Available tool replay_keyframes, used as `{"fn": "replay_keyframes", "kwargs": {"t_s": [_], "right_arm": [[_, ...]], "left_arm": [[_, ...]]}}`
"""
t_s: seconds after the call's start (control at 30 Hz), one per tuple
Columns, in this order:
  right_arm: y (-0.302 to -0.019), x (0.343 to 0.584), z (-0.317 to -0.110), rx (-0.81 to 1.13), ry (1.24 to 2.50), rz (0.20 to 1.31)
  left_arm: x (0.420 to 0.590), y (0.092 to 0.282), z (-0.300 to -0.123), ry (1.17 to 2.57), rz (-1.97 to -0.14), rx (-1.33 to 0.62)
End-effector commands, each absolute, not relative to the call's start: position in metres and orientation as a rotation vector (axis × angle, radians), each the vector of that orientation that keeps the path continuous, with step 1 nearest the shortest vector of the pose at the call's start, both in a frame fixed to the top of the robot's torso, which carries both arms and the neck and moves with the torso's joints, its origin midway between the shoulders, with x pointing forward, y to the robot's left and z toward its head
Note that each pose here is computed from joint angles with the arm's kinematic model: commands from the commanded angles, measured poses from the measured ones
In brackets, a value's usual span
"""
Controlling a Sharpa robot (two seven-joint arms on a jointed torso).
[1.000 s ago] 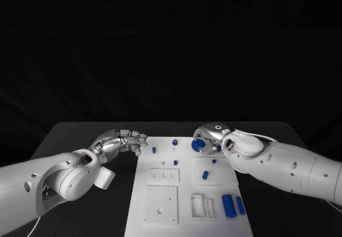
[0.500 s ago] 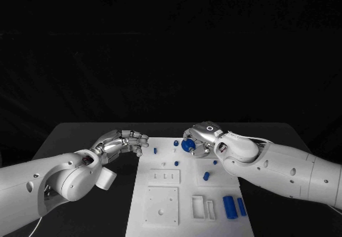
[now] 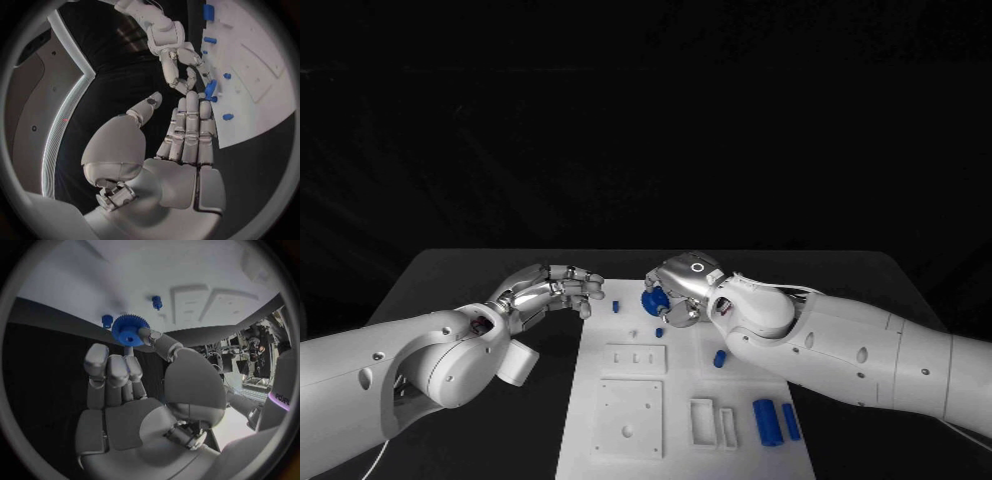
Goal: Assemble the parts on the task board
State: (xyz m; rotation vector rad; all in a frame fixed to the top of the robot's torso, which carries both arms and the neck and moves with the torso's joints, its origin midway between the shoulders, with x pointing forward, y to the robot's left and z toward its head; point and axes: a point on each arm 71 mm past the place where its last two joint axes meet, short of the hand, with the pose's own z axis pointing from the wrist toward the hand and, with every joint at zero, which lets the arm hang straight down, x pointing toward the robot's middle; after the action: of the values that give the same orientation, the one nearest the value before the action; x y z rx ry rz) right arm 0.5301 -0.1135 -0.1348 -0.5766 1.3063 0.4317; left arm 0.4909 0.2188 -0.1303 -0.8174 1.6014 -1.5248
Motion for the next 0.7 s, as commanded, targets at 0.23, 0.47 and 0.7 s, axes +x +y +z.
{"fn": "replay_keyframes", "kwargs": {"t_s": [0.23,0.47,0.7], "right_arm": [[-0.111,0.539,-0.145,-0.592,1.321,0.393],[-0.108,0.542,-0.15,-0.595,1.336,0.396],[-0.104,0.541,-0.154,-0.601,1.348,0.404]], "left_arm": [[0.491,0.216,-0.129,1.603,-1.541,-0.803],[0.491,0.215,-0.129,1.603,-1.542,-0.803],[0.491,0.214,-0.129,1.605,-1.545,-0.801]]}}
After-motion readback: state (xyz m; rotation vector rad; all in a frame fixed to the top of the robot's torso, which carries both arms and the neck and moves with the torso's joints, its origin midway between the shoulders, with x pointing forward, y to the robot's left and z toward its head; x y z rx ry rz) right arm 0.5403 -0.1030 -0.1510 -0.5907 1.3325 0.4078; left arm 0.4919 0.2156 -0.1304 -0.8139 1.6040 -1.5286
